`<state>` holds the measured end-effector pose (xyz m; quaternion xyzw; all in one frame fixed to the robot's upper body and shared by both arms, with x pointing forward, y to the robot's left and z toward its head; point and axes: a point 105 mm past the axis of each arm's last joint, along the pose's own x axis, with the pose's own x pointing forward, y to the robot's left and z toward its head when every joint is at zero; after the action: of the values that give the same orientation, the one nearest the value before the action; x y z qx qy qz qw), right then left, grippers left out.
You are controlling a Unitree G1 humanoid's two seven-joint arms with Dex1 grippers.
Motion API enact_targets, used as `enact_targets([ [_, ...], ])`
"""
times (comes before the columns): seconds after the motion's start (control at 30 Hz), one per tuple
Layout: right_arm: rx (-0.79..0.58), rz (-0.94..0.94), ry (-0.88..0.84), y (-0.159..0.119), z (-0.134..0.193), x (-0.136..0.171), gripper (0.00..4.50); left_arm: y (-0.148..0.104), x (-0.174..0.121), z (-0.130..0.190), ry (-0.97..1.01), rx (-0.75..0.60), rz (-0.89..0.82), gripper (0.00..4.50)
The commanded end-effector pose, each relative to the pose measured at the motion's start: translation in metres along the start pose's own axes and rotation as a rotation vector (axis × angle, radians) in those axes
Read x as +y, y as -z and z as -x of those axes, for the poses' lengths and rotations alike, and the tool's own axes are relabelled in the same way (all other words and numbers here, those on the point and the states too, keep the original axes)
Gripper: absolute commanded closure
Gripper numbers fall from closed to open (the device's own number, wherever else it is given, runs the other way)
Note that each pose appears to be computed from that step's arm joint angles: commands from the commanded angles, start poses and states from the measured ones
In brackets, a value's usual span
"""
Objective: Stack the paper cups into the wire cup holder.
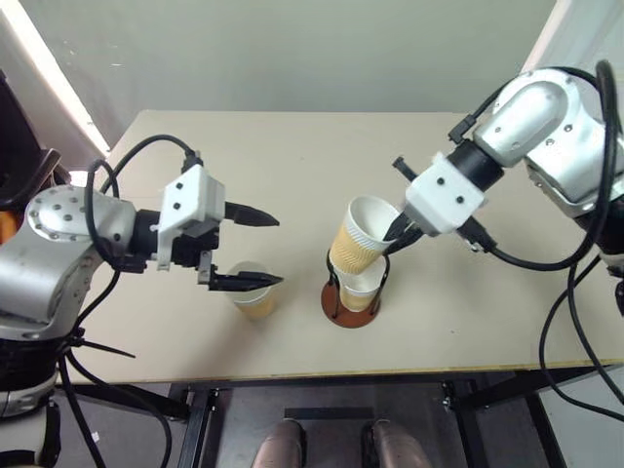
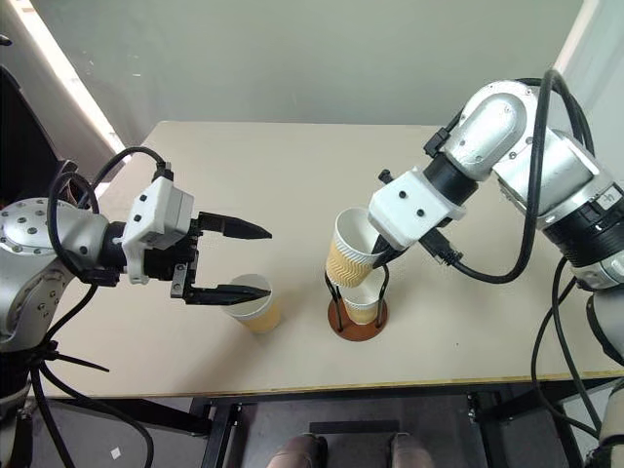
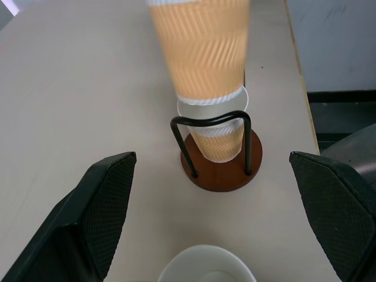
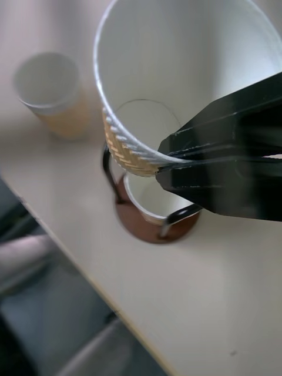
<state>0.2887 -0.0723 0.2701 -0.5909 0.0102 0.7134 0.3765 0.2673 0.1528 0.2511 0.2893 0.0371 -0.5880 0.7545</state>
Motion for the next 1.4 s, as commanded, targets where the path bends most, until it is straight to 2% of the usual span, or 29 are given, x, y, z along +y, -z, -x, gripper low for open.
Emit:
enact_targets([
  [0.03,0.064,0.042,-0.012,0.004,0.002,-0.002,4.48,-0.008,-0.001,0.003,-0.021,0.007,-0.051,0.0],
  [0.77,0.083,0.135,-0.145,0.0,-0.003,0.007,4.48,-0.008,-0.006,0.0,-0.044,0.006,-0.04,0.0],
  [0.9,0.088,0.129,-0.149,0.001,-0.003,0.007,3.54,-0.007,-0.006,-0.002,-0.047,0.005,-0.041,0.0],
  [1.23,0.013,0.071,-0.031,-0.007,0.009,-0.011,0.03,-0.006,0.0,0.003,-0.046,0.024,-0.054,0.0],
  [1.37,-0.162,-0.115,0.159,-0.013,0.022,-0.031,0.01,0.003,0.017,0.017,-0.076,0.117,-0.078,0.0],
  [1.4,-0.225,-0.208,0.208,-0.008,0.024,-0.032,0.01,0.012,0.027,0.023,-0.108,0.181,-0.087,0.0],
])
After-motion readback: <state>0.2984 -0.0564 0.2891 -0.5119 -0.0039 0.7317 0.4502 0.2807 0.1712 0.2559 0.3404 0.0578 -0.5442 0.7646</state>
